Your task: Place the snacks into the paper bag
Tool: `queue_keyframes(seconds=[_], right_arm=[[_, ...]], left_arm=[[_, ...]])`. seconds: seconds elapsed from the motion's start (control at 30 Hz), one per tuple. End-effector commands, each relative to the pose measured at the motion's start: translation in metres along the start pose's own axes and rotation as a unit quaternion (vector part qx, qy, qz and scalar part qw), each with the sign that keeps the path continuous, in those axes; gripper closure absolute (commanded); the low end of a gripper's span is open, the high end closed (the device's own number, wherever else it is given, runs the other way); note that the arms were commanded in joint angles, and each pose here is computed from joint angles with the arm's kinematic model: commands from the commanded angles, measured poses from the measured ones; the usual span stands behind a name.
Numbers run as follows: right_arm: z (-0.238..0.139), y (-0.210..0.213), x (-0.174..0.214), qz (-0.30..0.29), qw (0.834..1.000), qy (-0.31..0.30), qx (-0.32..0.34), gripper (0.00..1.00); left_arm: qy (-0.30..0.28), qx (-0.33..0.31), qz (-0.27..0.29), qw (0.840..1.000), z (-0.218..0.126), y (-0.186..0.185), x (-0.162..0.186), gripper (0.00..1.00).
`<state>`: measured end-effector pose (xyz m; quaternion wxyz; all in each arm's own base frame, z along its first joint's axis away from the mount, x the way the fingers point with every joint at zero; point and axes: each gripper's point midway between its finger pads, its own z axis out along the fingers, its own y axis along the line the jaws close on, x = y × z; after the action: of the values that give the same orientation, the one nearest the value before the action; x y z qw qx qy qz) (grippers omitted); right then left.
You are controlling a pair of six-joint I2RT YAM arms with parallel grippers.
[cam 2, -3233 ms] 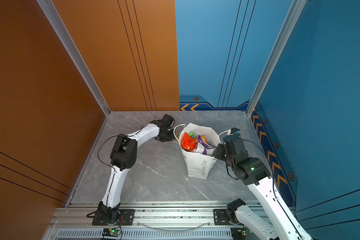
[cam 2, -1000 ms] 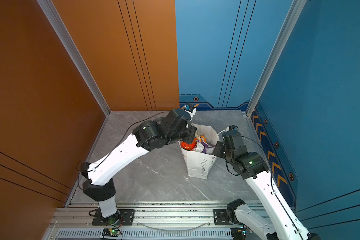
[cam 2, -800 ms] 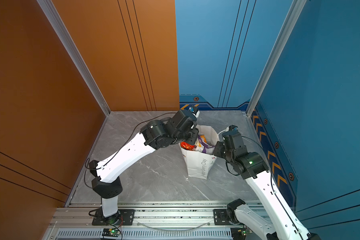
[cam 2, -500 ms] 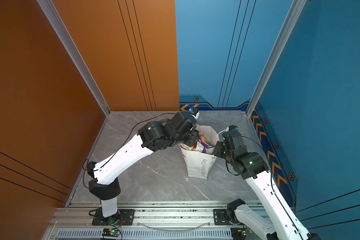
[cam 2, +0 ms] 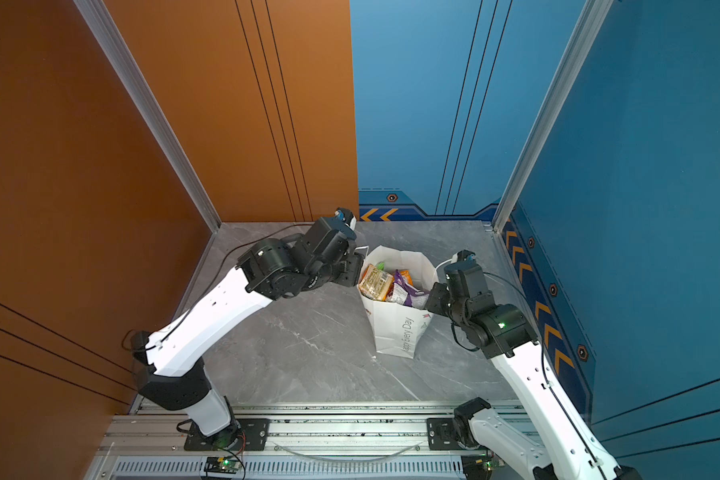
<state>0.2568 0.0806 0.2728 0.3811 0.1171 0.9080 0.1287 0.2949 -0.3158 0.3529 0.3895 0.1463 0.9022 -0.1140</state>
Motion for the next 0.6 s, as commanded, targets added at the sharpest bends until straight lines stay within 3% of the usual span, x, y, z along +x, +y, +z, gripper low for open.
queue_keyframes(seconds=[0.0,0.2,0.3,0.57], right_arm=[[-0.007,0.009,-0.001,-0.010,1.000,0.003,-0.020,1.00],[-0.006,0.010,0.001,-0.012,1.000,0.004,-0.022,1.00],[-0.004,0.012,0.001,-0.013,1.000,0.007,-0.025,1.00],[-0.003,0.023,-0.004,-0.023,0.999,0.004,-0.033,1.00]], left_arm=[[0.053,0.007,-0.012,0.999,0.018,-0.003,0.024,0.37],[0.088,-0.005,-0.043,0.995,0.042,0.010,0.039,0.33],[0.106,0.023,-0.056,0.993,0.057,0.001,0.044,0.46],[0.117,0.023,-0.069,0.990,0.079,-0.005,0.046,0.73]])
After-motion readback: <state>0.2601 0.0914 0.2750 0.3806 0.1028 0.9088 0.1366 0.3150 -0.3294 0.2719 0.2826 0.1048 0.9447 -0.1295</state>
